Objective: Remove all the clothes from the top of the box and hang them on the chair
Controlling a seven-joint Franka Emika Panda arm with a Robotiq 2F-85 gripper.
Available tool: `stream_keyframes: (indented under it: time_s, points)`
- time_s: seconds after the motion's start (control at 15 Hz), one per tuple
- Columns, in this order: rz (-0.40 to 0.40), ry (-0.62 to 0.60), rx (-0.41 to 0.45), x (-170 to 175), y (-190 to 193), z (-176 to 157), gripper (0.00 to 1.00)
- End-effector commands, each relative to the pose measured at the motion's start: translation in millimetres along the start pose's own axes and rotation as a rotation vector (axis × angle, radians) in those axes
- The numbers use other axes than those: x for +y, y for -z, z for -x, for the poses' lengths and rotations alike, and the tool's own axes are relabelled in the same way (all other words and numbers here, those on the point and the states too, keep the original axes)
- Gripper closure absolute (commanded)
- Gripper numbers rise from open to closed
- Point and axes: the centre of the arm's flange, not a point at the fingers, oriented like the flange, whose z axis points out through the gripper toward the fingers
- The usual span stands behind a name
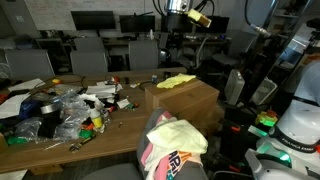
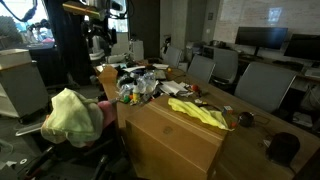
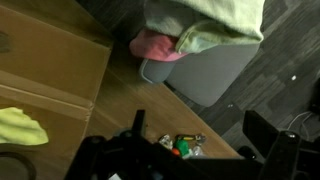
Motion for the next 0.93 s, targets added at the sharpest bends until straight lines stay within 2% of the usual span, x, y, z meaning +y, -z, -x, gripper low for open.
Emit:
stream_keyframes:
  time_s: [0.0,0.27,0.47,0.87]
  points:
    - [0.082,-0.154,0.094,37,40,-18,0.00]
    - [0.174,-0.279,0.159,81,61,-41,0.00]
    - [0.241,-0.335,0.177,104,67,-60,0.00]
    - [0.276,-0.369,0.161,136,60,-117,0.00]
